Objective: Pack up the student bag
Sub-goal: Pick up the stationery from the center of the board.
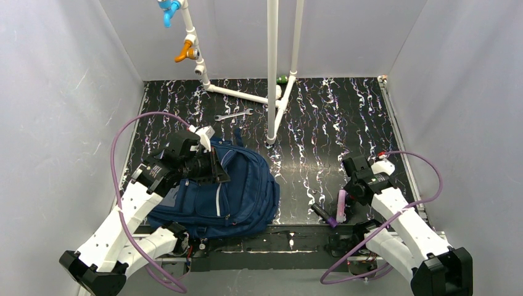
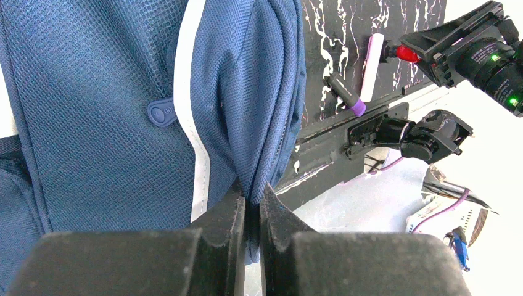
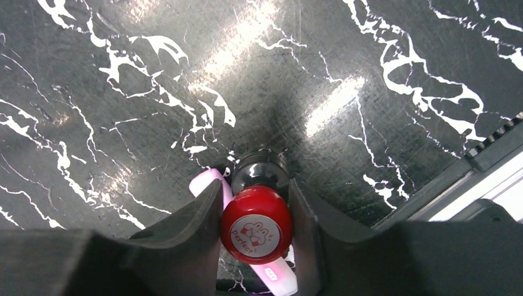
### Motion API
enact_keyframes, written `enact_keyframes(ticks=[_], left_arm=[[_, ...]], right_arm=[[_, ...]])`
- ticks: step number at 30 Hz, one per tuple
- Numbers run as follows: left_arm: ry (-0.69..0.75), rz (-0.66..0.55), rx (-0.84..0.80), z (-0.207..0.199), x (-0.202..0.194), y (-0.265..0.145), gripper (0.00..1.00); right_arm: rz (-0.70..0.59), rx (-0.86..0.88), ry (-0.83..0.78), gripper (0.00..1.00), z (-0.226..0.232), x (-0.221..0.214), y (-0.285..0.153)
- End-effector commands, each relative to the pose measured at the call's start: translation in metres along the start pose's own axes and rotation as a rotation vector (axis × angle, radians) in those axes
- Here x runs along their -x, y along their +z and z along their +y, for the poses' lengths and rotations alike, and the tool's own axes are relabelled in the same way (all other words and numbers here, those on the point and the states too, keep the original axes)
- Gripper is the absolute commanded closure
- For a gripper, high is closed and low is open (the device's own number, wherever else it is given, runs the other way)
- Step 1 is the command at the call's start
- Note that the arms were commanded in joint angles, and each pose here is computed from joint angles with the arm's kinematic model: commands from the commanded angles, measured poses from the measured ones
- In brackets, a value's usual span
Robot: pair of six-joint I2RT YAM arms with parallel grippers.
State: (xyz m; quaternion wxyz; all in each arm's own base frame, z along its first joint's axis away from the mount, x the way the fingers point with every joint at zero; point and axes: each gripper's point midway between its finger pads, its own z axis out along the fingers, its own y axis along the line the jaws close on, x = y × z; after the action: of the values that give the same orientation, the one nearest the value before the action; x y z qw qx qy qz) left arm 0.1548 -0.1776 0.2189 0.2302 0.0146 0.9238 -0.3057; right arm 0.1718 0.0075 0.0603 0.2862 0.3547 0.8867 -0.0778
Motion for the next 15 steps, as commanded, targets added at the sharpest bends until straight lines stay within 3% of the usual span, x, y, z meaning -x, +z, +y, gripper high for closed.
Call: enact_keyframes(ticks=[1,8,12,15], left_arm=[[0.024,-0.025,-0.178,-0.036,0.003,-0.016,1.0],[0.027,-0.024,-0.181,-0.037,0.003,-0.016,1.0],[0.024,-0.026,-0.175,-0.036,0.004,-0.015,1.0],[0.022,-0.03,-0.163,-0.033,0.004,-0.013,1.0]], right_arm=[[-0.049,-0.007,0.066,0.61,-0.004,0.006,0.001],[-0.213,0.09,0.009,0.99,0.026,0.061,-0.022],[-0.221,0.36,-0.272,0.99,0.098,0.086,-0.05],[-0.135,0.754,-0.5,0.99,0.159,0.066,-0.093]])
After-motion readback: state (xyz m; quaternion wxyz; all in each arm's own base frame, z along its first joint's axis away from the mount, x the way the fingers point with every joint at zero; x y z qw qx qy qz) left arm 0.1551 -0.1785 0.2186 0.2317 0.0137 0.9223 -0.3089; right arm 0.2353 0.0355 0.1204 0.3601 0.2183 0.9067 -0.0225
